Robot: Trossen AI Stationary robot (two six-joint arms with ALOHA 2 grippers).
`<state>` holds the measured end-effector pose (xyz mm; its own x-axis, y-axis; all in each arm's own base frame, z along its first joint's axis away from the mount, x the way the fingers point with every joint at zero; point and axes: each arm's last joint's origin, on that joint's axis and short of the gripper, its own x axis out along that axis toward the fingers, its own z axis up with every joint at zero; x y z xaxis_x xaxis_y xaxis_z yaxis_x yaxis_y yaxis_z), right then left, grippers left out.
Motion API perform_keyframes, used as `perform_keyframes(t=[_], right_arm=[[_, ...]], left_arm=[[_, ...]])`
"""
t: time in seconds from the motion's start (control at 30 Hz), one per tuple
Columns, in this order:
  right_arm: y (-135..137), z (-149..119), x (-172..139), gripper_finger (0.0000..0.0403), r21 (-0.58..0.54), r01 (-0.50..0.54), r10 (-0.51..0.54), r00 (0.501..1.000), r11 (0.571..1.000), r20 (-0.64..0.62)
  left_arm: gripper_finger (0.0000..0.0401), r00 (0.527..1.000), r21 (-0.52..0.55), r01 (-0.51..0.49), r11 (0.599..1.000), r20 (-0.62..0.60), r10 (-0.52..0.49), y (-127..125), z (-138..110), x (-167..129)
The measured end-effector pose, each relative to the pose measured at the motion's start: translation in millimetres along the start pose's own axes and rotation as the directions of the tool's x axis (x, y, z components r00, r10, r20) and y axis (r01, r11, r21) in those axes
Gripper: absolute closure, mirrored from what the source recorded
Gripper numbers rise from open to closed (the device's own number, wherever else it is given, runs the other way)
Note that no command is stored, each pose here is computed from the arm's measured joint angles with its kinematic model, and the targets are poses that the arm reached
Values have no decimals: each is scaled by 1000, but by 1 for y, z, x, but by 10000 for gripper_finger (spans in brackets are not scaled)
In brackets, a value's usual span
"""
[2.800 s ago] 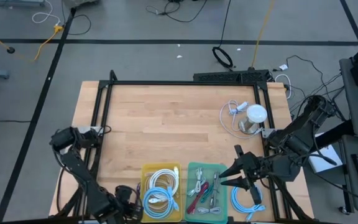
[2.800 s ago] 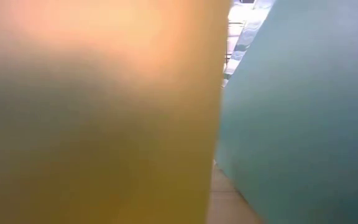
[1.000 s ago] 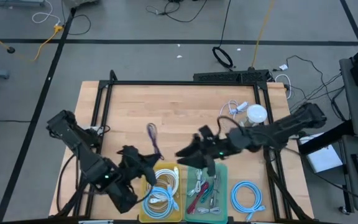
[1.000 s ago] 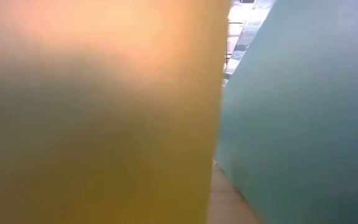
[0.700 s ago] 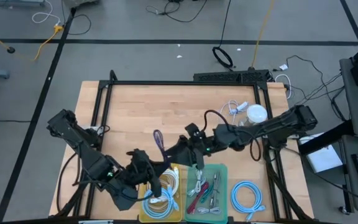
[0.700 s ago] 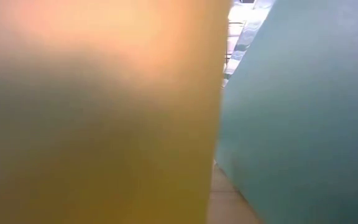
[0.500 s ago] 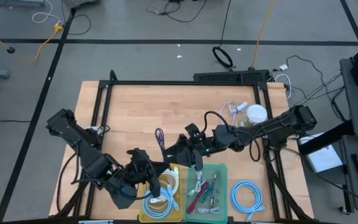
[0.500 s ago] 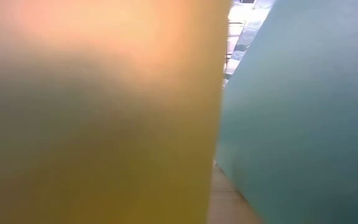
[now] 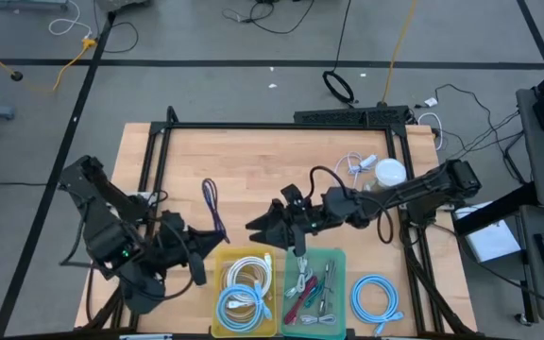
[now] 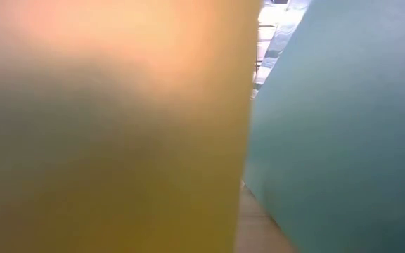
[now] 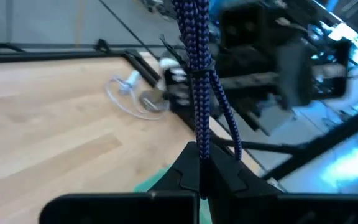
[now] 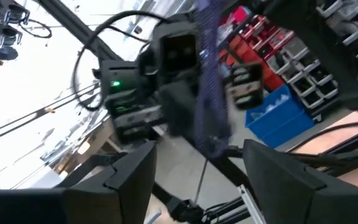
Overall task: Pick & Place USB Port
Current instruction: Put the small dark blue charger cable into the green bin
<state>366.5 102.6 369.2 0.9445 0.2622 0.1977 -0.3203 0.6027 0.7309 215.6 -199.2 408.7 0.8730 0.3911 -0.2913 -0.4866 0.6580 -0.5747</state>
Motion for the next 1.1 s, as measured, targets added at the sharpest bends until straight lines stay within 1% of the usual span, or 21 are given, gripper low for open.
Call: perform_keyframes(t=[0.17, 0.27, 0.53, 0.7, 0.8, 0.87, 0.97, 1.0, 1.1], right_arm=[[-5, 6, 0, 170, -3, 12, -12, 1000, 1000, 13], [-6, 7, 0, 171, -3, 15, -15, 1000, 1000, 17], [-6, 7, 0, 173, -2, 11, -11, 1000, 1000, 15], [-4, 9, 0, 189, -2, -8, 8, 1000, 1000, 30], [-5, 8, 0, 229, 3, 0, 0, 1000, 1000, 23], [-5, 8, 0, 277, 9, 0, -1, 1000, 1000, 22], [-4, 8, 0, 369, -2, -12, 12, 1000, 1000, 13], [-4, 8, 0, 383, -11, -16, 16, 1000, 1000, 9], [-4, 8, 0, 385, 13, -17, 17, 1000, 1000, 6]], left_arm=[[397, 997, 3, 75, 997, -25, -75, -17, 1, 13], [397, 995, 21, 98, 995, -34, -97, -23, -2, 23], [397, 991, 41, 86, 995, -104, -82, -23, -7, 49], [397, 990, 48, 87, 995, -117, -81, -22, -5, 53], [397, 990, 47, 84, 995, -119, -78, -22, -5, 53], [397, 990, 43, 79, 996, -121, -74, -21, -6, 53], [393, 990, 36, 81, 996, -120, -76, -21, -6, 53], [391, 990, 34, 87, 996, -118, -82, -22, -5, 53], [382, 984, 52, 114, 992, -146, -105, -24, -6, 51]])
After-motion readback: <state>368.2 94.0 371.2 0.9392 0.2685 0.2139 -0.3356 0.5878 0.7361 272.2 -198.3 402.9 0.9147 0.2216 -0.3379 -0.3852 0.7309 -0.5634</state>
